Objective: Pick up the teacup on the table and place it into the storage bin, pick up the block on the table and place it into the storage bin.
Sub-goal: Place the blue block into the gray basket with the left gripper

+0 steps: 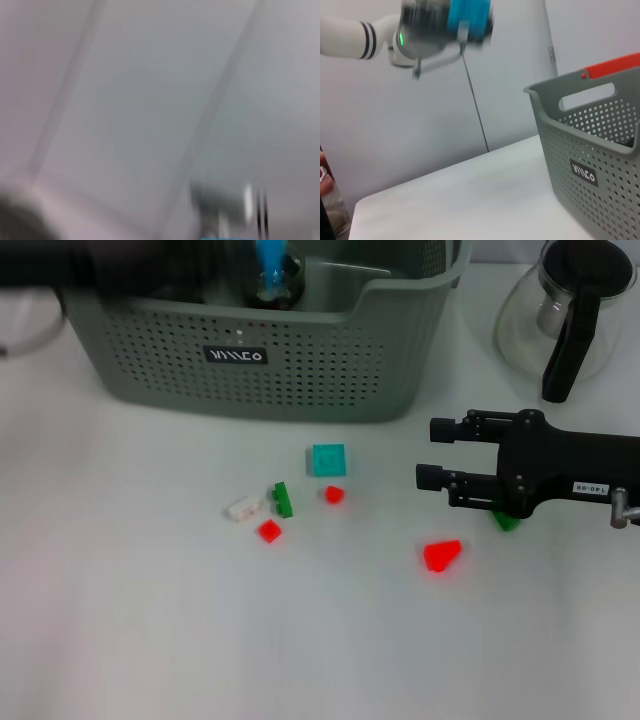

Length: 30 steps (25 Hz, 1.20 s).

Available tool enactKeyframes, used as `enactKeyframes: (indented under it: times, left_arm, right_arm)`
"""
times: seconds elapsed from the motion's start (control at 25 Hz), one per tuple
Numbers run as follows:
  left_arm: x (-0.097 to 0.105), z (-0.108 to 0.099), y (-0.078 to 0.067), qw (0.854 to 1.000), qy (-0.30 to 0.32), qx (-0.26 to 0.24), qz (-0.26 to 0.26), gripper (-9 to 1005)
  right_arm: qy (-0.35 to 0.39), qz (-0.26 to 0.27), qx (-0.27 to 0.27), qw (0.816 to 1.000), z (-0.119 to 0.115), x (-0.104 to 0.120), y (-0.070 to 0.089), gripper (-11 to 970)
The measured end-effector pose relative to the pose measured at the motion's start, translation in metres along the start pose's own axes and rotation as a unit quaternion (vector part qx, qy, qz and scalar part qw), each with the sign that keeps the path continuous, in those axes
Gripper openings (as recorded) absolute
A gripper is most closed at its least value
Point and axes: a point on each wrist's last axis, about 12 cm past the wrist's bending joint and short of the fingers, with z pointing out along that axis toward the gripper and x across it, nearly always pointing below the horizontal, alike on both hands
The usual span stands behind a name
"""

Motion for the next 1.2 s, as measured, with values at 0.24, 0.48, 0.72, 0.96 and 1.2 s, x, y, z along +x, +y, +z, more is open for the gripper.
enactKeyframes:
  times: [0.24,0.48,0.72,0.96,1.2]
  left_arm:
    - [-0.033,-0.014,0.018,0.973,-0.194,-0.081,-0.096,448]
    - [-0.077,0.0,0.046,0.961,-0.05,-0.237,-0.135,460]
    - [-0.097,0.038,0.065,0.905,0.159,-0.382,-0.098,472]
    - [-0.073,0.087,0.085,0.826,0.283,-0.485,-0.04,484]
    - [-0.066,0.105,0.079,0.826,0.266,-0.497,0.014,496]
  right_arm:
    - [-0.001,0.0,-0.001,1.0,0.001,0.0,0.0,674]
    - [-0.001,-0.002,-0.001,1.0,0.001,-0.001,0.0,674]
    - [0.0,-0.007,-0.006,1.0,0.004,-0.004,-0.001,674]
    - [-0.001,-0.006,-0.005,1.0,0.005,-0.004,-0.001,674]
    - [-0.001,-0.005,-0.005,1.0,0.004,-0.004,-0.001,674]
